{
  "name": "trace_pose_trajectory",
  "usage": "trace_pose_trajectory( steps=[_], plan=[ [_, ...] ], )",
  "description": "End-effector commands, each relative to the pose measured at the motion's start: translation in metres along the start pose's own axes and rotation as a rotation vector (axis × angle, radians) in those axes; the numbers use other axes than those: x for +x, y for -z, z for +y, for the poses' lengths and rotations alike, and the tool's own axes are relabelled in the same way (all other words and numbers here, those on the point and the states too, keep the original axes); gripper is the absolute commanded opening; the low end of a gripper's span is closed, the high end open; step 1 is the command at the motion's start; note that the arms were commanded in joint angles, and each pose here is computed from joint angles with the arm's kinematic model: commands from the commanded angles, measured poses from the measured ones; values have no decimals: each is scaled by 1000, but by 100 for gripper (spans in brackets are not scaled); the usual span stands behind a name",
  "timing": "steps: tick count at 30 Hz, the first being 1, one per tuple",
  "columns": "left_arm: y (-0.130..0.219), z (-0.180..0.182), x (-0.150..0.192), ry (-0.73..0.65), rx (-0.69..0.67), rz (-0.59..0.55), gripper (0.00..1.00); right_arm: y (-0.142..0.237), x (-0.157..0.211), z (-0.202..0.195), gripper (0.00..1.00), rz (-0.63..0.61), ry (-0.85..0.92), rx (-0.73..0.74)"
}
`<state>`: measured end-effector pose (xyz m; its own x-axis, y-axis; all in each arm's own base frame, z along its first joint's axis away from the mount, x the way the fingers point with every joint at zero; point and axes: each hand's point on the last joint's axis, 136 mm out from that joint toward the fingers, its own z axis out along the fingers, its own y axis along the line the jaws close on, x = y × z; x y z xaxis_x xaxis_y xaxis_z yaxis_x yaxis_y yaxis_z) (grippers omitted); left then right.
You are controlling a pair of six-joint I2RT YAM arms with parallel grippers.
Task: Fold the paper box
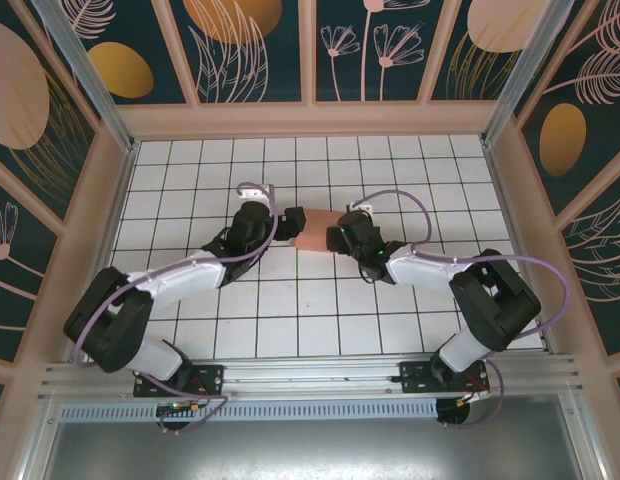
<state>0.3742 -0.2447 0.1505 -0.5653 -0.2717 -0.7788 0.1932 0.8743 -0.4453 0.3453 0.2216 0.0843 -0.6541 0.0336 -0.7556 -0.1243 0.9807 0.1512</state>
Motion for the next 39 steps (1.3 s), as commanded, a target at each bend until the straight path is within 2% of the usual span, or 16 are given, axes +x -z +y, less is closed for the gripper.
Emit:
trace_pose_trajectory(
  steps=[1,4,9,13,16,19,26,29,35,37,39],
  plan=[
    [-19,8,22,75,-9,137,85,3,-5,-5,81,-32,-36,20],
    [-33,3,34,71,16,209,84,15,-20,2,81,-78,-63,-47],
    [-58,-10,53,73,74,311,69,29,-36,4,82,-120,-134,-140],
    [-68,1,69,70,32,353,57,28,-32,-4,81,-110,-188,-195],
    [-66,16,81,51,-24,386,58,24,-23,-9,81,-103,-175,-190],
    [-64,19,90,44,-6,415,60,18,-13,-17,81,-77,-173,-161],
    [-66,17,100,18,27,448,58,2,4,-17,77,-9,-190,-170],
    [-65,17,98,-4,25,445,52,-10,13,-23,65,20,-192,-126],
    [-62,23,97,-14,17,441,53,-18,15,-23,51,44,-192,-100],
    [-61,23,94,-12,17,432,53,-11,6,-20,51,14,-198,-118],
    [-60,22,91,-13,19,427,54,-2,-3,-19,58,-14,-203,-134]
  ],
)
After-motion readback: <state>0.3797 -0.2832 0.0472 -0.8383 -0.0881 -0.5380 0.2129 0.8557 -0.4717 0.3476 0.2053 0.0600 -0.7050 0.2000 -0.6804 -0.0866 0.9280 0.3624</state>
